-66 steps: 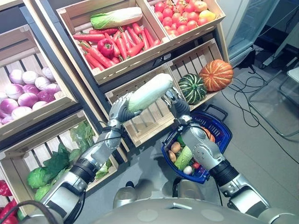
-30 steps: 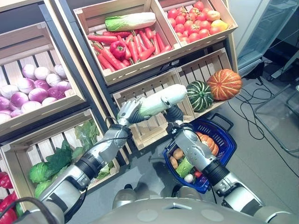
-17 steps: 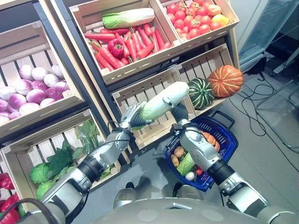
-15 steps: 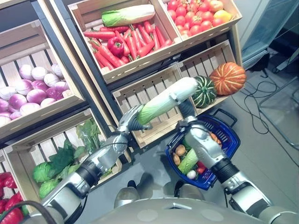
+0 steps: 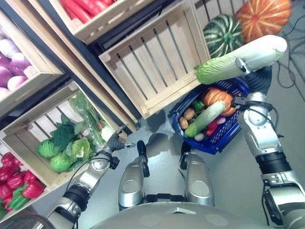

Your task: Pick up fruits and vegetables into the basket

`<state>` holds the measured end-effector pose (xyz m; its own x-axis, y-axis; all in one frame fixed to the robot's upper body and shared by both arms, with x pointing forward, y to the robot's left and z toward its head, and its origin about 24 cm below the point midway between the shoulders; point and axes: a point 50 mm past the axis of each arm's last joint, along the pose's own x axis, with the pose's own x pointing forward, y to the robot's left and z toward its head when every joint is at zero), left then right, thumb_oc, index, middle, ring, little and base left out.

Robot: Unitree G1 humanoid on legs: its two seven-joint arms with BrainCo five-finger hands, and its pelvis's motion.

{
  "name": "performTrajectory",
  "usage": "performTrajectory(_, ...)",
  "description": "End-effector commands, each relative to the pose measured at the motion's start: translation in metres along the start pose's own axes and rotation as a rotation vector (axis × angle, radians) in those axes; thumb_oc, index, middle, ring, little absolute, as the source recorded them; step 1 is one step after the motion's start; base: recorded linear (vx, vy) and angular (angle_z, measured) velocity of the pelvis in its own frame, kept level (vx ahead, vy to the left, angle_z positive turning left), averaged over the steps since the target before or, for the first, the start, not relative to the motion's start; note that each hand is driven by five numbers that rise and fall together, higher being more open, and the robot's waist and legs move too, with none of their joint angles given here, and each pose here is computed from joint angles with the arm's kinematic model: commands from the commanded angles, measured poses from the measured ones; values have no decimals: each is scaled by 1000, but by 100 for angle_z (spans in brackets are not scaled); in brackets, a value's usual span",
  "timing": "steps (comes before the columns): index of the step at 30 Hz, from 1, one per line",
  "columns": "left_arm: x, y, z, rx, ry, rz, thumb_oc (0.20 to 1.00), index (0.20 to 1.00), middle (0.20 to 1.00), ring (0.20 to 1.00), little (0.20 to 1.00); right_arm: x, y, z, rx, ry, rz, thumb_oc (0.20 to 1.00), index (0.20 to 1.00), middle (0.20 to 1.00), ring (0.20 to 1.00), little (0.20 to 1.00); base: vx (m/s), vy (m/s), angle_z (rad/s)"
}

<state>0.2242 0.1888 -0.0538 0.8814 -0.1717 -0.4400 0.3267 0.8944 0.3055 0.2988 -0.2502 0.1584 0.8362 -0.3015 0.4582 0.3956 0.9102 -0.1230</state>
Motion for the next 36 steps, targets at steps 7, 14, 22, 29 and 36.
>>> performTrajectory(7,-19,-6,-18,-158,-18,-24,1000,1000,1000,1000,1000,36,-43,19,-215,-53,-175,200,200,200,200,200,-30,32,2)
performTrajectory(14,-26,-4,-30,-262,16,-23,1000,1000,1000,1000,1000,49,-66,-1,-337,98,-267,200,200,200,200,200,-1,30,-1)
performTrajectory(22,-38,-10,-55,-422,111,-2,1000,1000,1000,1000,1000,65,-87,-17,-235,252,-365,200,200,200,200,200,-6,-26,1)
performTrajectory(29,-42,-23,-68,-539,170,11,1000,1000,1000,1000,1000,70,-94,-43,58,451,-376,200,200,200,200,200,-2,-12,0)
performTrajectory(36,-40,-25,-66,-513,165,-15,1000,1000,1000,1000,1000,55,-116,-70,33,675,-437,200,200,200,200,200,3,-25,6)
